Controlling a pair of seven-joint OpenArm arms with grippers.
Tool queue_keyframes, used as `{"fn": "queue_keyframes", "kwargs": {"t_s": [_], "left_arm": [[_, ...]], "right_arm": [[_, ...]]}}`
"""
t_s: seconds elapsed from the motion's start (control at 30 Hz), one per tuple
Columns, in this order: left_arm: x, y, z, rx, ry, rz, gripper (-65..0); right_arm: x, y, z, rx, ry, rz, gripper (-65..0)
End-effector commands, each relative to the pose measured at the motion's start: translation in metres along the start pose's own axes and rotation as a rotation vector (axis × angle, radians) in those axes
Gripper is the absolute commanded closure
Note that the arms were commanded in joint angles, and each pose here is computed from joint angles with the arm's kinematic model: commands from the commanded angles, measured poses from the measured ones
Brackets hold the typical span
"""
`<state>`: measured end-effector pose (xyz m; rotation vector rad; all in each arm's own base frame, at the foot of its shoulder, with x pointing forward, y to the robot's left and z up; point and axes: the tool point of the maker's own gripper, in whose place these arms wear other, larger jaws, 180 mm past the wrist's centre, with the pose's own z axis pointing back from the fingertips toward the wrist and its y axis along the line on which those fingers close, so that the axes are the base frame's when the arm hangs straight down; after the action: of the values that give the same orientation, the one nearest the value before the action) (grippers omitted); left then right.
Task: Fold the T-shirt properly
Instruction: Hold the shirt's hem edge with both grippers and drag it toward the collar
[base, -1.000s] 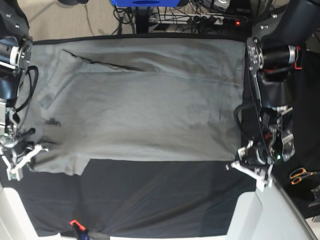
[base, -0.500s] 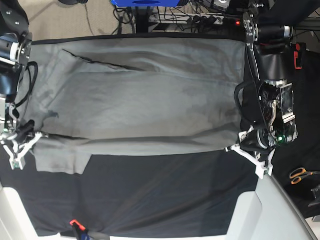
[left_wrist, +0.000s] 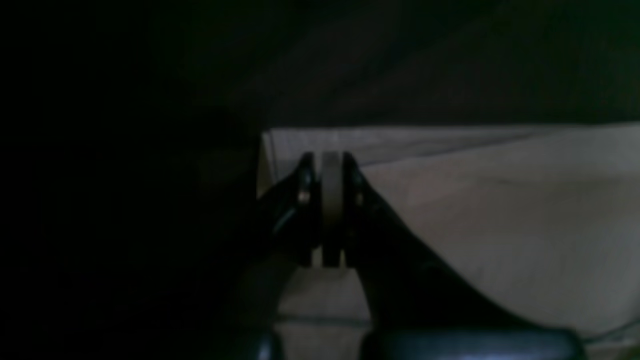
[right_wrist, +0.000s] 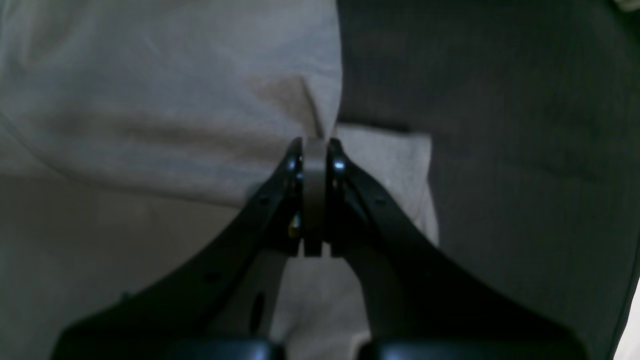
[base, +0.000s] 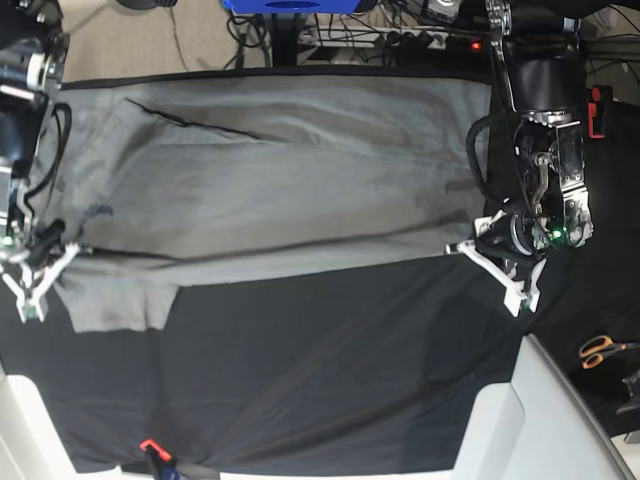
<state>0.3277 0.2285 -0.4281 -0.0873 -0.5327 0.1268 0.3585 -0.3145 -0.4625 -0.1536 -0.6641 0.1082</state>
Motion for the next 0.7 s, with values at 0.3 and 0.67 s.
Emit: {"fn": "queue_keyframes", "kwargs": {"t_s": [0.3,0.67], "left_arm": [[-0.002,0.001,0.02,0.01,-0.046,-0.048,0.0],[-0.023,-0.003,0.032,0.012,-0.021,-0.078,0.0]], "right_arm": [[0.006,-0.019,0.022,-0.065,-0.03,0.049,0.0],[-0.027,-0.034,0.043,-0.114,0.021,0.037,0.0]]}}
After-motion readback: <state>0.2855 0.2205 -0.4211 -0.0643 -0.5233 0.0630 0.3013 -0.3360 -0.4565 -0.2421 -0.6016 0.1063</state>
